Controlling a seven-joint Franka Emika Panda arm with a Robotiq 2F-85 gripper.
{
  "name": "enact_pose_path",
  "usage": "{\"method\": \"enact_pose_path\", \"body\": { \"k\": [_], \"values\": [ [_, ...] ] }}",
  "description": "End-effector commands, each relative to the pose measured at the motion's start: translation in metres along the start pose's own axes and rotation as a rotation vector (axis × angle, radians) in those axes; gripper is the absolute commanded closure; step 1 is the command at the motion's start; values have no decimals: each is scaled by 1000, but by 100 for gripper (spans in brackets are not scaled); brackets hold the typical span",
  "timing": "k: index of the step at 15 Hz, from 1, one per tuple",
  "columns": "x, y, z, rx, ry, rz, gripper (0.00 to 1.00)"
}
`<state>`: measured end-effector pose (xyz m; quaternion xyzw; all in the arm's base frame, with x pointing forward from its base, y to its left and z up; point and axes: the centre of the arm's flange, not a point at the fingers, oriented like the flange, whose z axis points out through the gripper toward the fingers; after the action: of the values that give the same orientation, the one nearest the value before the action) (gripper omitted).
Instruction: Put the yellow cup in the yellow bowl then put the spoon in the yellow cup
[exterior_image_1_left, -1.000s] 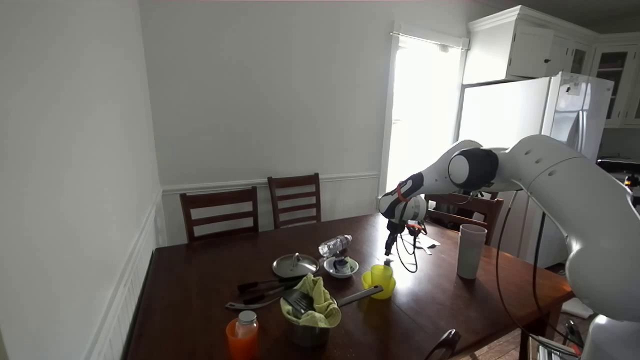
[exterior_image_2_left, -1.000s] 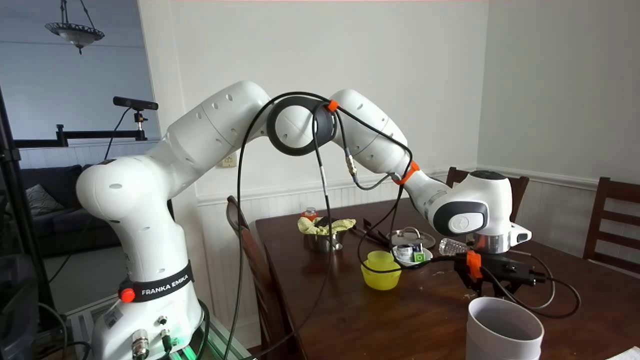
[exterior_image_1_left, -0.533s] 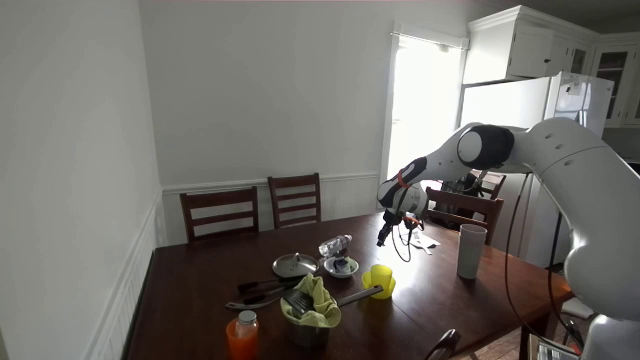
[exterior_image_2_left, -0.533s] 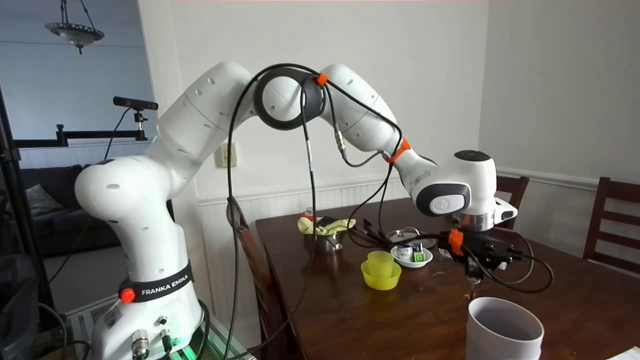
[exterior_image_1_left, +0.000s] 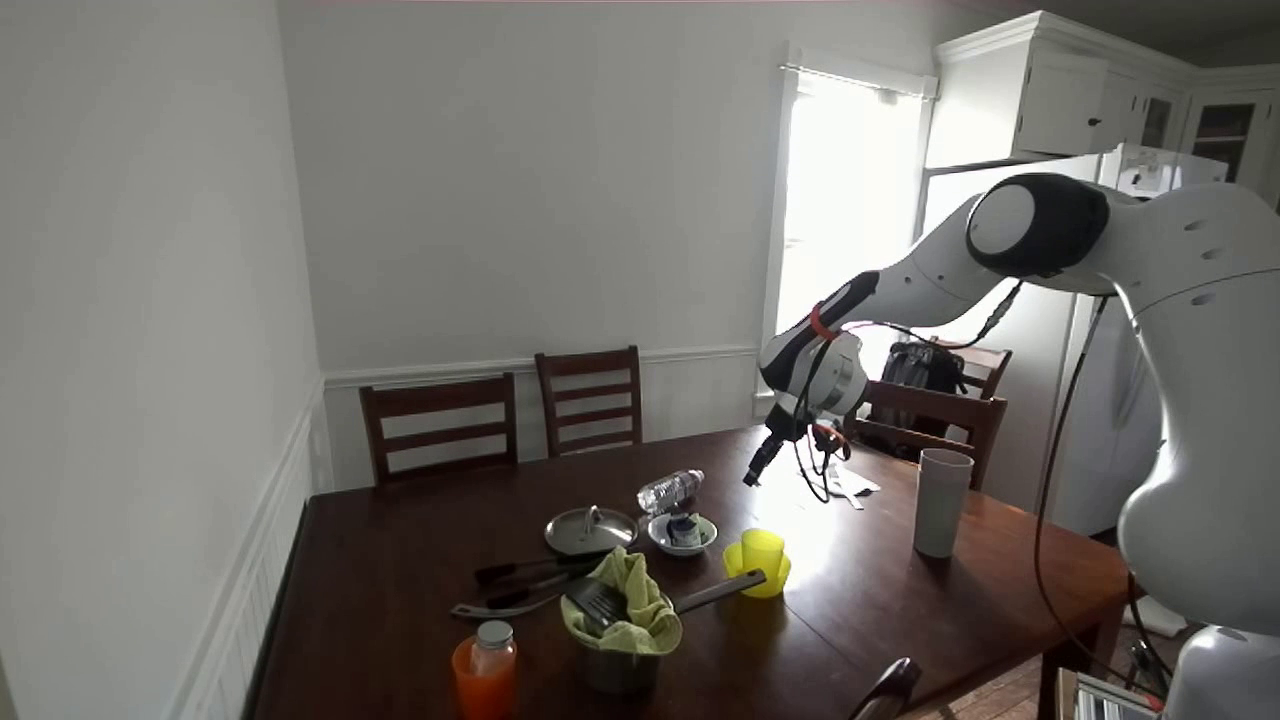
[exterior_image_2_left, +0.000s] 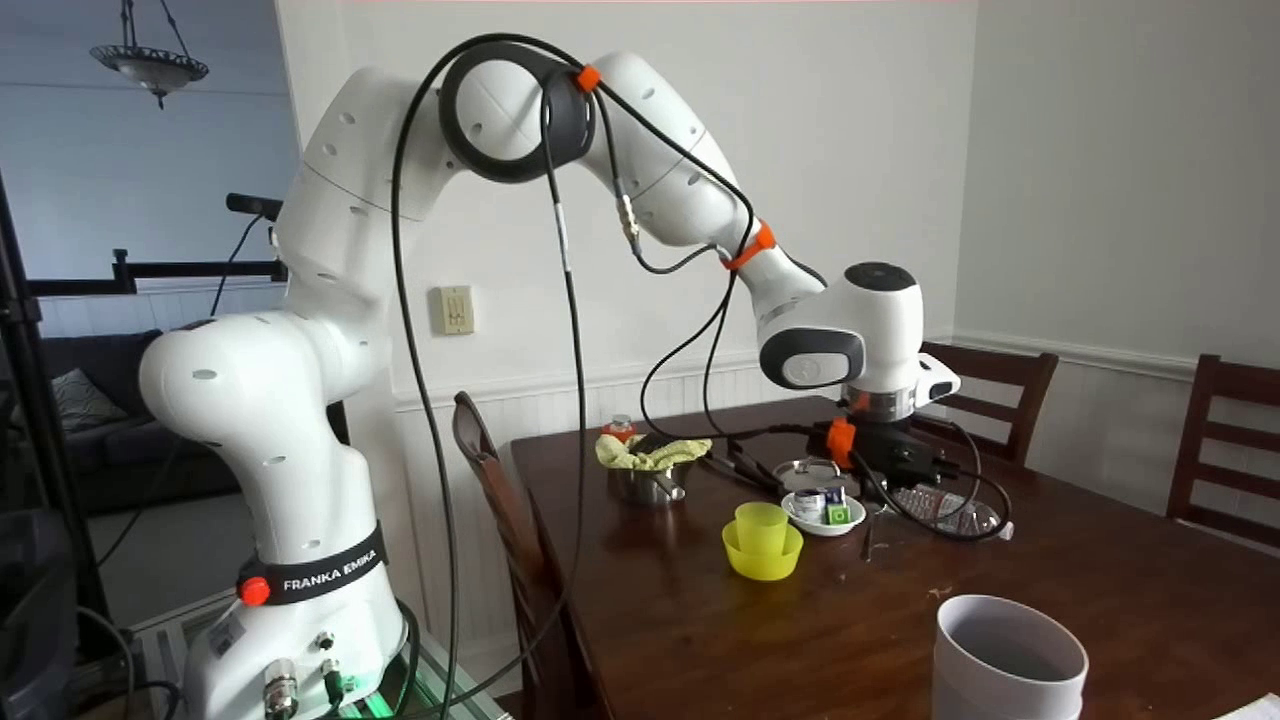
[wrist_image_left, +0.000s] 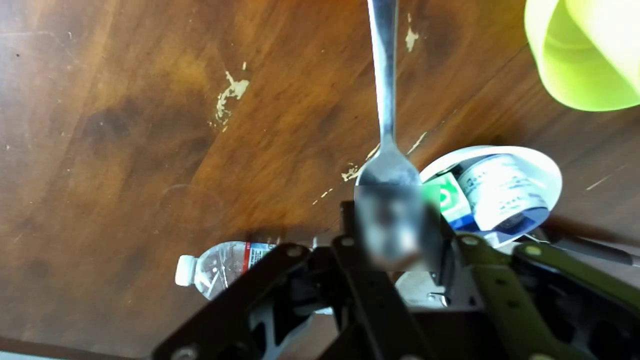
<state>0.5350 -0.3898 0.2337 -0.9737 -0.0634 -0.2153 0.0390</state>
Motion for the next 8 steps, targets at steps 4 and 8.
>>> {"method": "enact_pose_path", "body": {
  "k": [4,8],
  "values": [
    [-1,-23,-4,-10,10,-13,91],
    [10,-62,-9,-66,68,-10,91]
  ]
}}
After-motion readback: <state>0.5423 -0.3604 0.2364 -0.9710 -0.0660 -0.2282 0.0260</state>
